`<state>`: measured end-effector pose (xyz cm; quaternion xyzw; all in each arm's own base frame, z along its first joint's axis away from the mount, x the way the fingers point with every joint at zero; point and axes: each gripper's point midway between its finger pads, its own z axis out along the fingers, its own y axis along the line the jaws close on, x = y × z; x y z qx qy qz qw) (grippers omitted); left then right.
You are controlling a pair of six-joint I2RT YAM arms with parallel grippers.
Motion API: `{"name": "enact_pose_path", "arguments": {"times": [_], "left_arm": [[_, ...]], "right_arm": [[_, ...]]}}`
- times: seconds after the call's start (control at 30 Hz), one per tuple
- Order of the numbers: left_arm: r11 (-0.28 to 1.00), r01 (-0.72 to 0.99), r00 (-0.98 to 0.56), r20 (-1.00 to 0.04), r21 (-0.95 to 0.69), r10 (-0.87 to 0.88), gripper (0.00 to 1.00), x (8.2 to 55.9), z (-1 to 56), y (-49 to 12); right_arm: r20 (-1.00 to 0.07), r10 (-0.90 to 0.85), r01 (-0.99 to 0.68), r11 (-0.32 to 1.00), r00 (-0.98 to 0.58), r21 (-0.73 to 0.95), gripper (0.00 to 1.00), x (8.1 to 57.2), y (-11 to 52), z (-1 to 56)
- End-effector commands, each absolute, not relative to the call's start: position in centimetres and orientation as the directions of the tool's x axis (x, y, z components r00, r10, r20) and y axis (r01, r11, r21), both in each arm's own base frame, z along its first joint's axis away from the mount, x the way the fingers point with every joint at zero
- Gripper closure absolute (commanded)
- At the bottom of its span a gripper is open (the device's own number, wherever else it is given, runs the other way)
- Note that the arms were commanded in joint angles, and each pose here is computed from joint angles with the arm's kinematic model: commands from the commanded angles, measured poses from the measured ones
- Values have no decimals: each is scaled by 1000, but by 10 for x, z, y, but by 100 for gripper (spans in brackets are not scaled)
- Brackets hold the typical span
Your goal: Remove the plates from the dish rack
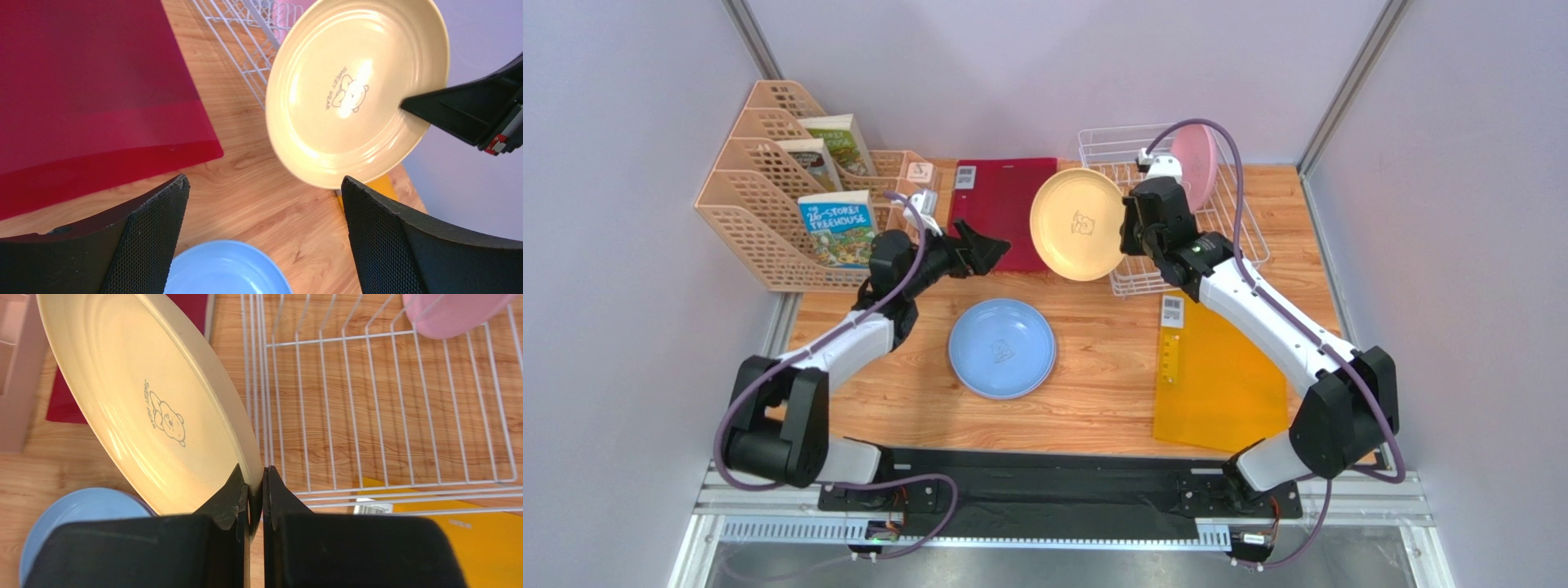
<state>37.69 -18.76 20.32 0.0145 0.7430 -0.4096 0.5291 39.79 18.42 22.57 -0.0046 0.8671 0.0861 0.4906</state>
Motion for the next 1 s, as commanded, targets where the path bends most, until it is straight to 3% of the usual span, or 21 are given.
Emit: {"name": "enact_pose_path", "arguments": {"times": [0.0, 0.27, 0.37, 0.47, 0.5, 0.53, 0.67, 0.7, 0.77, 0.8, 0.9, 0.97], "left_arm": [[572, 549, -400, -792, -610, -461, 3, 388, 235, -209], [512, 606, -394, -789, -609, -471, 7, 410, 250, -233], [498, 613, -401, -785, -613, -472, 18, 416, 251, -238], [481, 619, -414, -778, -621, -472, 62, 417, 251, -243], [481, 616, -417, -776, -624, -473, 93, 416, 250, -244], [483, 613, -420, -775, -626, -472, 100, 416, 248, -243], [489, 611, -439, -781, -622, -445, 100, 410, 240, -244], [501, 608, -438, -786, -617, -436, 100, 408, 236, -242], [532, 589, -441, -793, -609, -419, 100, 403, 228, -237], [553, 559, -468, -785, -618, -405, 100, 400, 218, -234], [610, 514, -504, -788, -603, -354, 100, 383, 203, -223], [650, 488, -500, -797, -583, -340, 100, 370, 200, -213]], "right_arm": [[-877, 181, -213, 930, -445, 300, 100, 394, 212, 274], [-859, 182, -297, 887, -478, 353, 100, 385, 230, 279], [-859, 176, -321, 877, -481, 359, 100, 383, 234, 282], [-853, 168, -346, 862, -494, 370, 100, 381, 240, 282], [-855, 164, -352, 861, -493, 368, 100, 381, 241, 283], [-854, 160, -356, 859, -494, 367, 99, 381, 241, 283], [-855, 149, -365, 858, -497, 362, 97, 383, 244, 283], [-855, 145, -364, 860, -499, 358, 93, 384, 244, 281], [-862, 136, -352, 873, -489, 337, 59, 387, 240, 281], [-862, 129, -345, 880, -490, 327, 35, 388, 238, 280], [-894, 106, -183, 962, -435, 203, 16, 404, 201, 283], [-909, 72, -123, 983, -412, 134, 10, 410, 183, 286]]}}
